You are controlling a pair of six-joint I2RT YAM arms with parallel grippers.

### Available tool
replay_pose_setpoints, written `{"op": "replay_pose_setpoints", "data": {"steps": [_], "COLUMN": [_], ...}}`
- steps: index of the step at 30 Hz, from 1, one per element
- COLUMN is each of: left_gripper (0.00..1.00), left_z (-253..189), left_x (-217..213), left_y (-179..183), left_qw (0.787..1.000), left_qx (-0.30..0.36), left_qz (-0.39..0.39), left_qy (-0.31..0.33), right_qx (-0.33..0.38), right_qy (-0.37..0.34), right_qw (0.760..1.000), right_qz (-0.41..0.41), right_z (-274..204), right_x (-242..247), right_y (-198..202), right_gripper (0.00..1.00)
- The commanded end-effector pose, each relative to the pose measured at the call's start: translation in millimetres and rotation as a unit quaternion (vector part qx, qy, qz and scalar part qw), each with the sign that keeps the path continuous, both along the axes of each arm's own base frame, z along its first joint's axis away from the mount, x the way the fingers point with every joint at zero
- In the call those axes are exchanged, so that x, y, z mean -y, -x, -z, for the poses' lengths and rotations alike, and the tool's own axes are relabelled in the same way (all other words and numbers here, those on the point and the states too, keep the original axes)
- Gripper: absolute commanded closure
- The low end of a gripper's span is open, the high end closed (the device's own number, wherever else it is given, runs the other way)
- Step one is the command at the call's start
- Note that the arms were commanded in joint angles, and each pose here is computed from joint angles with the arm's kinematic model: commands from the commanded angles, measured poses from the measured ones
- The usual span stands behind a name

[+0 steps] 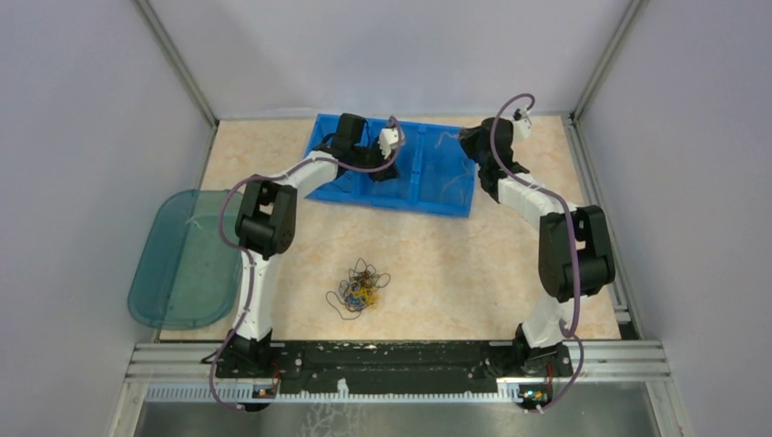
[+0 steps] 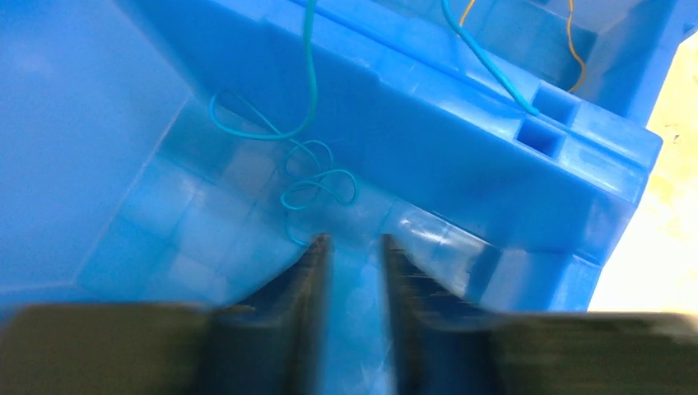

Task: Untangle the cables
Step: Adjust the cable in the bin.

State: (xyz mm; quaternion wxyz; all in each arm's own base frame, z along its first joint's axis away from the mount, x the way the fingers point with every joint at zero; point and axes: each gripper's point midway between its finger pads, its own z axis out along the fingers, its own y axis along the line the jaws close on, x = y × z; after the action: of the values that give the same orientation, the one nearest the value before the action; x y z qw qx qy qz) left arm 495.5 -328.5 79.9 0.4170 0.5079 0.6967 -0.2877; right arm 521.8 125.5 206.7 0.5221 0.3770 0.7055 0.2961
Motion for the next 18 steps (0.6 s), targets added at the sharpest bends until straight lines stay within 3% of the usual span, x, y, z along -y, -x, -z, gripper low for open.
{"op": "replay_pose_setpoints", "data": {"steps": [1, 3, 6, 13, 18], "left_gripper": [0.45, 0.32, 0.27, 0.31, 0.32], "left_z": [-36, -48, -67, -98, -98], "left_x": [-2, -3, -6, -1, 12], "left_y": [7, 18, 30, 32, 33], "left_qw": [1.0, 0.999, 0.998, 0.992, 0.989], "left_qx": [0.017, 0.022, 0.042, 0.09, 0.081], "left_qz": [0.008, 0.03, 0.052, 0.09, 0.118], "left_qy": [0.01, 0.012, 0.012, 0.021, 0.037], "right_qx": [0.024, 0.022, 0.028, 0.047, 0.052], "right_qy": [0.002, -0.003, -0.008, -0.027, -0.034], "right_qw": [0.999, 0.999, 0.998, 0.995, 0.992], "right_qz": [-0.022, -0.034, -0.048, -0.088, -0.107], "right_z": [-15, -12, -15, -32, -38], "right_x": [-6, -10, -16, -38, -54], "right_y": [3, 4, 7, 16, 22], "right_gripper": [1.0, 1.0, 1.0, 1.0, 1.0]}}
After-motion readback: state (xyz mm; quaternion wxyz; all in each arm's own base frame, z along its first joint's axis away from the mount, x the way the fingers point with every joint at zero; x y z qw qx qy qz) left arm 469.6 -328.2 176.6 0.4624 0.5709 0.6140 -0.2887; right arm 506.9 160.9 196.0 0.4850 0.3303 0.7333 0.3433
